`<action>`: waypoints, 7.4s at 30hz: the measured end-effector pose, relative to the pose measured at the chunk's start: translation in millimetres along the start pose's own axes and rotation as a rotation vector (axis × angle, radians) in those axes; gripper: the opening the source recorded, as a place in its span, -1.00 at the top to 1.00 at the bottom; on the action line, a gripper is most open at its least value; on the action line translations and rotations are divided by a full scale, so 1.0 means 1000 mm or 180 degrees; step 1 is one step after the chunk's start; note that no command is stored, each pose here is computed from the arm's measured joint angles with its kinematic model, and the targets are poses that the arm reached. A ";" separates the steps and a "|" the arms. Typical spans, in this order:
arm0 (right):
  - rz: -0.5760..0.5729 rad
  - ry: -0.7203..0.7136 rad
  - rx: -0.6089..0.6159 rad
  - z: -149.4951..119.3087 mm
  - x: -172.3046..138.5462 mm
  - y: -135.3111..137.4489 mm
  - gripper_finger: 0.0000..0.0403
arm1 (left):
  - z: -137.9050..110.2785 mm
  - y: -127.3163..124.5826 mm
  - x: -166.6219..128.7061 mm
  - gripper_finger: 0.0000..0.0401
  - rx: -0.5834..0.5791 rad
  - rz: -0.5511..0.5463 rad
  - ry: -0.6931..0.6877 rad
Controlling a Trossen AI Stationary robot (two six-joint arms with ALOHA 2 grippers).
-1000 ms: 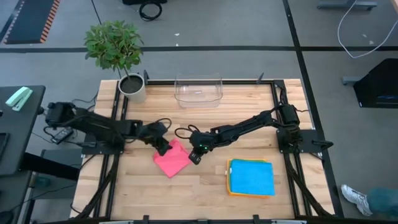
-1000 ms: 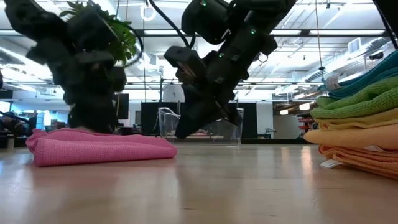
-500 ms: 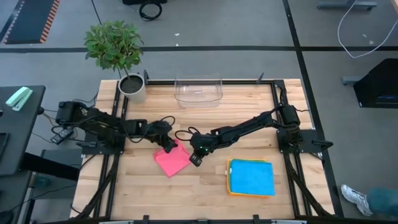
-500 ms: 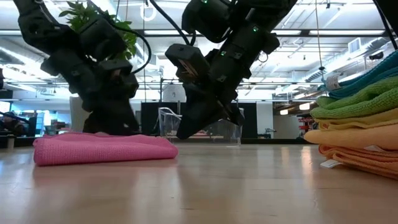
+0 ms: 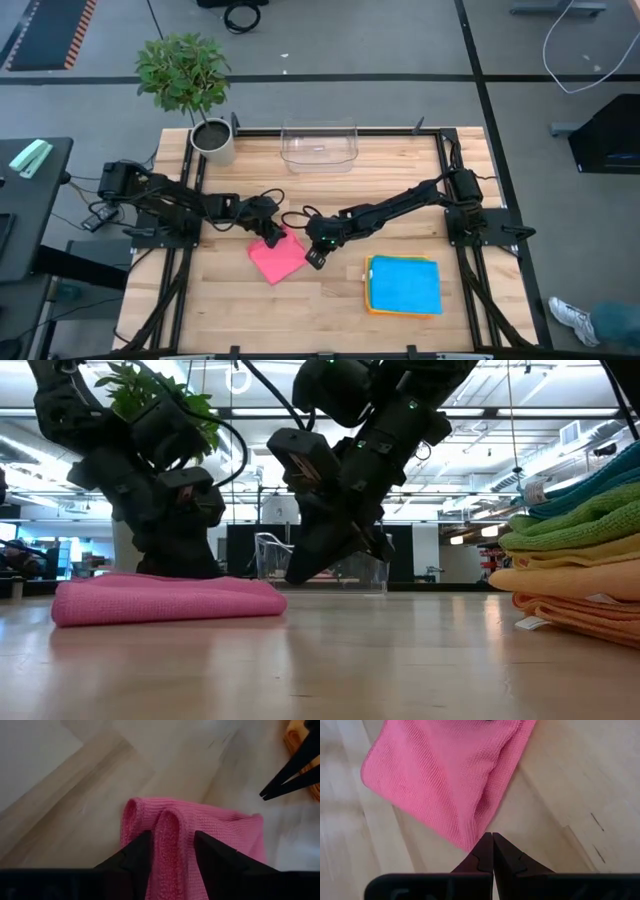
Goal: Fold microfiber towels
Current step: Fold the pink towel on the table, then stack the pink towel on the blue towel
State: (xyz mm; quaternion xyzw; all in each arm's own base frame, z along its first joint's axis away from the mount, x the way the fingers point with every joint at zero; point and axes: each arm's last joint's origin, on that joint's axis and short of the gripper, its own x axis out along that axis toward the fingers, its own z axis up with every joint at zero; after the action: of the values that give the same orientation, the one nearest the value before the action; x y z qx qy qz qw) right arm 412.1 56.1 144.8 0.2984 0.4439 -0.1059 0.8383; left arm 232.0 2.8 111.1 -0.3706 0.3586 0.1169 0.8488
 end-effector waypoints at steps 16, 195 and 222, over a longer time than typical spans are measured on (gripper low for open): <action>-0.0065 0.0158 0.0116 -0.014 0.000 0.008 0.97 | 0.014 -0.012 -0.011 0.97 0.0152 -0.0378 -0.0351; -0.1223 -0.0167 0.0943 -0.235 -0.247 0.006 -0.20 | 0.145 -0.273 0.130 -0.02 0.0060 -0.0283 0.0278; -0.0294 -0.0143 0.1028 -0.284 -0.204 0.010 0.98 | 0.131 -0.286 0.150 0.96 0.0909 -0.0308 -0.0316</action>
State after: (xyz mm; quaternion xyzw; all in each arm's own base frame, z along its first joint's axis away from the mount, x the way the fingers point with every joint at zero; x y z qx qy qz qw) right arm 104.3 214.5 191.6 0.4060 0.4155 -0.2210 0.7834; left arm 540.2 -113.4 224.2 -0.2567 0.3110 0.0419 0.9141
